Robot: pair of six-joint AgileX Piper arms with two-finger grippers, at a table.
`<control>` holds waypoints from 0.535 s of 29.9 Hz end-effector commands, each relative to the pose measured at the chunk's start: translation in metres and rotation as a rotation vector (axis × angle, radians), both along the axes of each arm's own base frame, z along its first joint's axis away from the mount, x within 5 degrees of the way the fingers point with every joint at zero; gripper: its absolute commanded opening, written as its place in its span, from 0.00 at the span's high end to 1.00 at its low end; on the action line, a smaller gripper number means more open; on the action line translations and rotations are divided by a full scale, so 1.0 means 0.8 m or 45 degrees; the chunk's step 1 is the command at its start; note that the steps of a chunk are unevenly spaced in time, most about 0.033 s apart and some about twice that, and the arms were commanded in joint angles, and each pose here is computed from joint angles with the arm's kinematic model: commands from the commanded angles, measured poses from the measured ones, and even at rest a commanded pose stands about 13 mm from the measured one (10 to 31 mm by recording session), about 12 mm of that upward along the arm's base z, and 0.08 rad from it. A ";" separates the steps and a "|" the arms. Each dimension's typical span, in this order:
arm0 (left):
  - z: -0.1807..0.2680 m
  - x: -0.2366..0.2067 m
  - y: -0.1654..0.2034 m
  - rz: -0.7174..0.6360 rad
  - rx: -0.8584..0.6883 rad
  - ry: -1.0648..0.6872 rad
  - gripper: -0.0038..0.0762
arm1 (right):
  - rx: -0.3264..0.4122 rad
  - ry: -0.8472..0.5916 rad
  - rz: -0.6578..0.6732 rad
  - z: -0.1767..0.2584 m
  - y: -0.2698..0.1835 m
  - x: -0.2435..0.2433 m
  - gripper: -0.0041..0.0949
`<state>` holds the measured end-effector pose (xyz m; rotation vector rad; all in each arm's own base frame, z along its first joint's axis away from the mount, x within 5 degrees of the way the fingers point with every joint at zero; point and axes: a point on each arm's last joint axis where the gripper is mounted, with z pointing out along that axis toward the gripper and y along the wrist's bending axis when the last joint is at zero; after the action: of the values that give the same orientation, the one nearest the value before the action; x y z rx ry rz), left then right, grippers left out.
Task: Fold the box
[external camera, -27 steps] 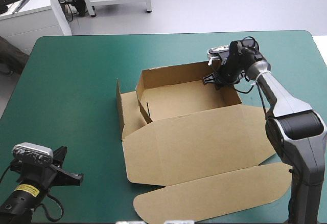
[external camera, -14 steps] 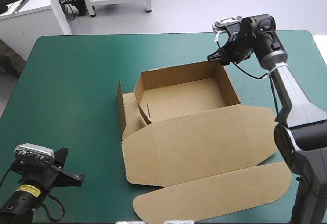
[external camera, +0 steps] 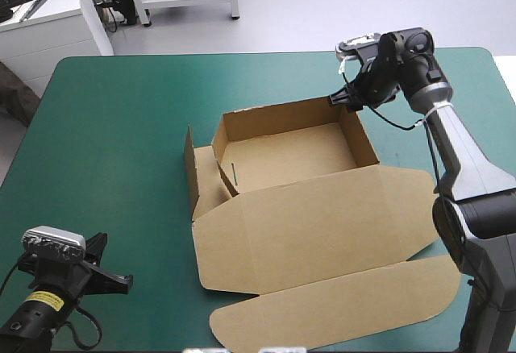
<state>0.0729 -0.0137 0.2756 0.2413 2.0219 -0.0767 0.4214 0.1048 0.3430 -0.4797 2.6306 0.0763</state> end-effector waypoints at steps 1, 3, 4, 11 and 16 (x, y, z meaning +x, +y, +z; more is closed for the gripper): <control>0.016 0.003 -0.001 0.005 -0.033 -0.106 0.96 | -0.022 0.031 0.001 -0.006 -0.004 -0.003 0.50; 0.016 0.003 -0.001 0.005 -0.033 -0.106 0.96 | -0.035 0.086 0.001 -0.028 -0.002 0.005 0.50; 0.016 0.003 -0.001 0.005 -0.033 -0.106 0.96 | -0.041 0.111 0.001 -0.039 -0.001 0.009 0.50; 0.016 0.003 -0.001 0.005 -0.033 -0.106 0.96 | -0.026 0.222 -0.007 -0.084 0.006 0.026 0.63; 0.016 0.003 -0.001 0.005 -0.033 -0.106 0.96 | -0.032 0.209 -0.064 -0.079 0.003 0.024 0.98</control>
<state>0.0729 -0.0137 0.2756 0.2413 2.0219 -0.0767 0.4471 0.1112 0.2518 -0.4681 2.8583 0.0782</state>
